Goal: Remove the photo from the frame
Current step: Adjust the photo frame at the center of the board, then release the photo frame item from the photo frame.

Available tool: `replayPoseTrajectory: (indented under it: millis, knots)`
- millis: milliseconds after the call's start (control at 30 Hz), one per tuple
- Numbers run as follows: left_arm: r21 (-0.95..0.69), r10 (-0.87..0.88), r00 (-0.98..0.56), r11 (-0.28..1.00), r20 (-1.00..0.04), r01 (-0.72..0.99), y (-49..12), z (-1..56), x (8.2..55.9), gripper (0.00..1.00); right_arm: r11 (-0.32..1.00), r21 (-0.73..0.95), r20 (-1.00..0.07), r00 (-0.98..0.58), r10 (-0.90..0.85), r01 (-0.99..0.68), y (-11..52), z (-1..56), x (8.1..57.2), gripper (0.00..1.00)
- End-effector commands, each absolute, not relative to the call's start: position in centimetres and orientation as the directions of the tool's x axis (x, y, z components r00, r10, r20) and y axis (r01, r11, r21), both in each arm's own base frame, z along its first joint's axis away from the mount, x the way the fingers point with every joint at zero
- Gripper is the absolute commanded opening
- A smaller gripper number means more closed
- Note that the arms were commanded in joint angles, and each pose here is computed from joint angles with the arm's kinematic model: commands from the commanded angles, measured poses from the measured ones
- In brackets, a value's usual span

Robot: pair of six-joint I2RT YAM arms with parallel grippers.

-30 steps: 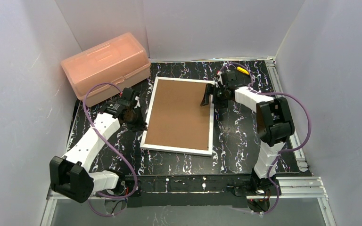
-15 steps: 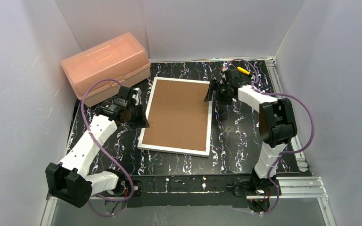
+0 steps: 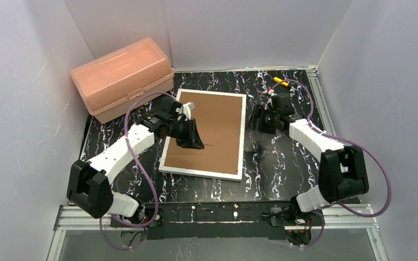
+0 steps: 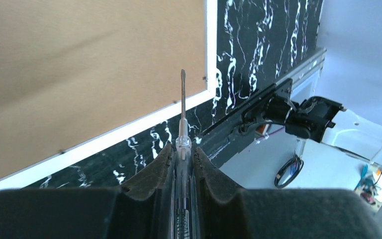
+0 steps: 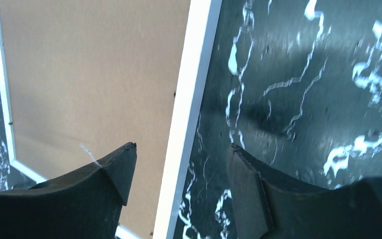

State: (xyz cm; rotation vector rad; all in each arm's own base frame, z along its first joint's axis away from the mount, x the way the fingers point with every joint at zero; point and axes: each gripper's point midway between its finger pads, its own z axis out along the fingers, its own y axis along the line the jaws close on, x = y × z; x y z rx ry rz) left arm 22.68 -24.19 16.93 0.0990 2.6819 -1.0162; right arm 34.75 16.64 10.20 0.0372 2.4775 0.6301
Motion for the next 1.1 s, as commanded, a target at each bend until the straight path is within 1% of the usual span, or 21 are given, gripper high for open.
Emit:
replayPoseTrajectory:
  millis: [0, 33, 100, 233, 433, 567, 767, 933, 1067]
  knots:
    - [-0.69, 0.036, -0.965, 0.693, -0.259, 0.211, -27.7, 17.7, 21.7, 0.0, 0.866, 0.489, -0.527, -0.827, 0.196, -0.107, 16.5, 10.9, 32.4, 0.67]
    - [-0.69, 0.045, -0.966, 0.692, -0.254, 0.214, -28.2, 17.5, 21.6, 0.0, 0.863, 0.494, -0.52, -0.831, 0.195, -0.106, 16.5, 10.7, 31.8, 0.63]
    - [-0.69, 0.058, -0.968, 0.691, -0.246, 0.217, -28.9, 17.0, 21.4, 0.0, 0.855, 0.508, -0.503, -0.842, 0.195, -0.105, 16.5, 10.3, 30.6, 0.57]
    - [-0.694, 0.082, -0.97, 0.685, -0.229, 0.221, -30.3, 16.0, 21.0, 0.0, 0.818, 0.562, -0.468, -0.862, 0.193, -0.122, 17.2, 9.5, 28.7, 0.53]
    - [-0.691, 0.123, -0.976, 0.69, -0.18, 0.214, -31.5, 14.3, 20.2, 0.0, 0.716, 0.679, -0.428, -0.88, 0.205, -0.163, 19.2, 8.7, 26.9, 0.53]
    - [-0.695, 0.161, -0.98, 0.691, -0.12, 0.198, -31.9, 13.5, 19.2, 0.0, 0.663, 0.726, -0.394, -0.901, 0.182, -0.183, 20.2, 7.8, 25.8, 0.53]
    - [-0.702, 0.192, -0.98, 0.69, -0.056, 0.176, -32.3, 12.4, 18.6, 0.0, 0.653, 0.734, -0.364, -0.919, 0.15, -0.185, 20.5, 6.4, 24.8, 0.5]
    - [-0.704, 0.195, -0.98, 0.69, -0.043, 0.168, -32.7, 12.1, 18.8, 0.0, 0.663, 0.725, -0.363, -0.921, 0.138, -0.187, 20.3, 6.0, 24.6, 0.48]
    - [-0.713, 0.203, -0.979, 0.685, -0.008, 0.148, -33.0, 12.0, 18.5, 0.0, 0.678, 0.712, -0.344, -0.933, 0.109, -0.183, 20.2, 5.4, 24.0, 0.48]
